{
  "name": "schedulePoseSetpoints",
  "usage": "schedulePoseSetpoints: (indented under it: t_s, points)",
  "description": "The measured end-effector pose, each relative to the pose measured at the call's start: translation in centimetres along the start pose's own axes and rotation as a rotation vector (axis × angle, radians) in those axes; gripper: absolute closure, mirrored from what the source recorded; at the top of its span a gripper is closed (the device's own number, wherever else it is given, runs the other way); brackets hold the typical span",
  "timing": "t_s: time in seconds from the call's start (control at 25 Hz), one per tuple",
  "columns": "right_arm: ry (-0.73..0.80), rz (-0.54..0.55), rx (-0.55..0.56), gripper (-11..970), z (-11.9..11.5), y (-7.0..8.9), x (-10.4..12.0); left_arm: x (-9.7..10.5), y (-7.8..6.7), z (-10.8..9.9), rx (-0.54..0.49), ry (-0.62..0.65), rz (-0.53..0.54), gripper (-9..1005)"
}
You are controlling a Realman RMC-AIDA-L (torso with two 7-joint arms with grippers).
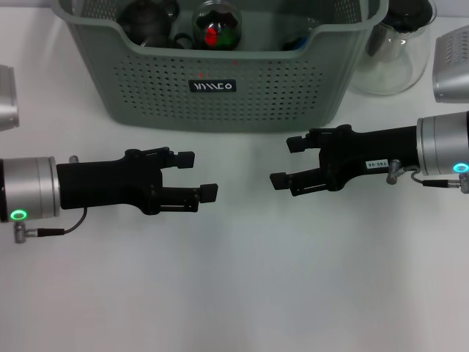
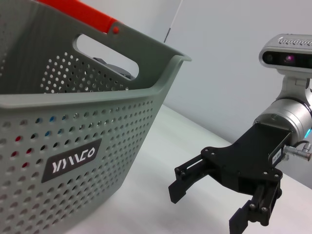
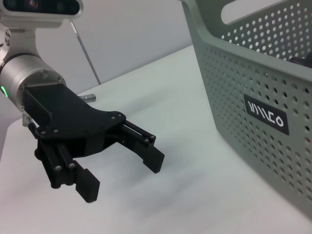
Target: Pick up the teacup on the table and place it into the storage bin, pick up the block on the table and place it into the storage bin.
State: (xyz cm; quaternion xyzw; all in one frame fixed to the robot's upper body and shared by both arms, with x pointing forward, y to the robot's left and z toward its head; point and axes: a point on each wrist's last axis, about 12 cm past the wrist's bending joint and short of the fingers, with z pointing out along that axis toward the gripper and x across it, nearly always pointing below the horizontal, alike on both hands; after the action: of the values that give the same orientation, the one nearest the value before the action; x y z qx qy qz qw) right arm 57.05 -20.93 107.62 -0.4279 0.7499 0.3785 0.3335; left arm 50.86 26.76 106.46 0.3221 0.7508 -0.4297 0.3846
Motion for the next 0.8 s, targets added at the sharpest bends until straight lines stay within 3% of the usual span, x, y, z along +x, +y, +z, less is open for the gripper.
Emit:
schedulePoseSetpoints:
  t_s: [0.8]
  points:
    - [0.004,0.007,-0.006,40,0.12,0.10,0.19,0.09,-0.04,-0.05,-0.002,-0.005,-0.004,113]
